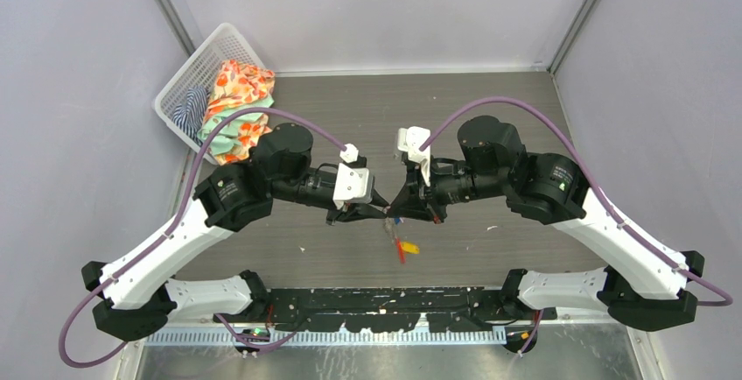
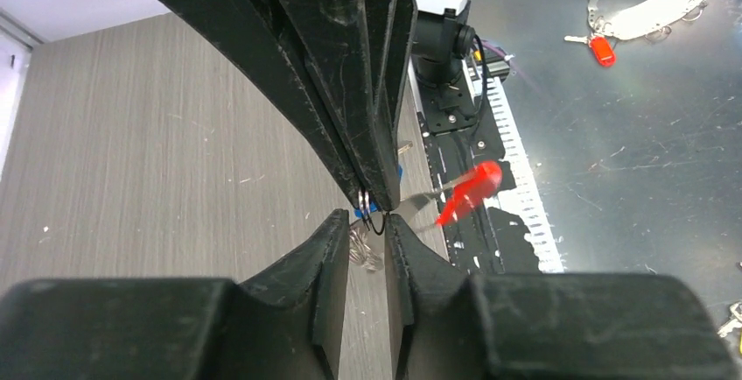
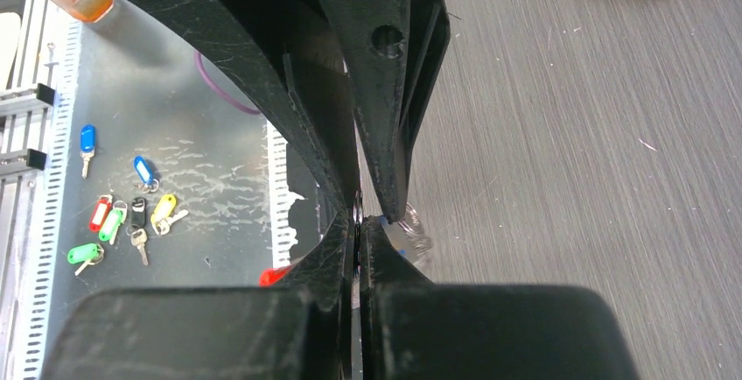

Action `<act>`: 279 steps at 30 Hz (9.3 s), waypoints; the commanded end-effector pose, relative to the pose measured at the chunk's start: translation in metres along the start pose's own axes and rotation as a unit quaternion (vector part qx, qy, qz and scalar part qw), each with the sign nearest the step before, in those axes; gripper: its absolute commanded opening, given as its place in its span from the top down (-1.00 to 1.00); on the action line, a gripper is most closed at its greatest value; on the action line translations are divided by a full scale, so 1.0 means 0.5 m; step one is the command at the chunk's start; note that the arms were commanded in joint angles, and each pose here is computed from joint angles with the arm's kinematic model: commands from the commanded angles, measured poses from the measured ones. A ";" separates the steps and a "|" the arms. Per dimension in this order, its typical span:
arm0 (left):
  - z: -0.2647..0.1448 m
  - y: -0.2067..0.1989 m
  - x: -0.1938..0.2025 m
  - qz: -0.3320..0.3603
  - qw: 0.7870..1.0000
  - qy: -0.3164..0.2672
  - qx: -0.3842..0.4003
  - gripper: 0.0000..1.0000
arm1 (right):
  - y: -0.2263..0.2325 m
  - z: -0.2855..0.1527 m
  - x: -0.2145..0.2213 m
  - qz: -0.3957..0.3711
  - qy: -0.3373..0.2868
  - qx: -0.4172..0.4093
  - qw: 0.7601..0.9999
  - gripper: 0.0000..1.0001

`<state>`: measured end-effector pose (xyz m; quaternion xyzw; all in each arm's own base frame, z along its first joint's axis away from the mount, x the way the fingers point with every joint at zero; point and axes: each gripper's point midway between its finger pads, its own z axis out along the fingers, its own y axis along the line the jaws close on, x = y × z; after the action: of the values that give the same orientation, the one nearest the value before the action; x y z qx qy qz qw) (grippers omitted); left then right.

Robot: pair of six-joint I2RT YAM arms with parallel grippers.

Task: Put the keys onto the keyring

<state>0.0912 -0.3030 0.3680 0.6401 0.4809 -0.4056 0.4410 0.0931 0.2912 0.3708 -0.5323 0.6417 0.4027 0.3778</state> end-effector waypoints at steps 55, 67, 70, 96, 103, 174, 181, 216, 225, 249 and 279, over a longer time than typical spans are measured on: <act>-0.044 0.002 -0.098 -0.054 0.995 -0.086 -0.018 0.99 | 0.015 -0.067 -0.071 -0.052 -0.150 0.029 0.987 0.24; -0.045 0.010 -0.104 -0.056 0.994 -0.095 -0.029 0.99 | 0.022 -0.062 -0.064 -0.068 -0.137 0.015 0.988 0.98; -0.046 0.017 -0.108 -0.064 0.992 -0.100 -0.036 0.99 | 0.022 -0.062 -0.058 -0.067 -0.130 0.014 0.989 0.99; -0.050 0.033 -0.127 -0.084 0.988 -0.122 -0.044 0.99 | -0.013 -0.077 -0.075 -0.007 -0.224 0.077 0.972 -0.47; -0.053 0.042 -0.123 -0.083 0.987 -0.124 -0.062 0.99 | -0.025 -0.068 -0.088 0.000 -0.250 0.084 0.965 -0.39; -0.058 0.023 -0.142 -0.112 0.983 -0.142 -0.026 0.99 | -0.004 -0.067 -0.126 -0.111 -0.193 0.050 0.974 0.87; -0.048 0.029 -0.132 -0.120 0.983 -0.135 -0.025 0.99 | 0.002 -0.058 -0.115 -0.096 -0.169 0.035 0.980 0.98; -0.027 0.029 -0.059 -0.026 0.998 -0.048 0.006 0.41 | -0.026 -0.034 -0.071 -0.007 -0.010 0.050 0.999 0.98; -0.026 0.010 -0.047 -0.021 0.999 -0.038 0.020 0.42 | -0.031 -0.023 -0.062 -0.009 0.006 0.047 0.999 0.98; -0.010 0.024 -0.014 0.004 1.000 0.000 0.011 0.99 | -0.020 -0.048 -0.097 -0.002 -0.048 0.055 0.997 0.64; -0.051 0.009 -0.264 -0.096 0.976 -0.190 0.049 0.99 | 0.035 -0.184 -0.167 -0.097 -0.315 0.073 0.941 0.23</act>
<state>0.0795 -0.3217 0.4697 0.5276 0.4695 -0.5691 0.4211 0.0872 0.2478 0.4515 -0.4312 0.5104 0.4483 0.5938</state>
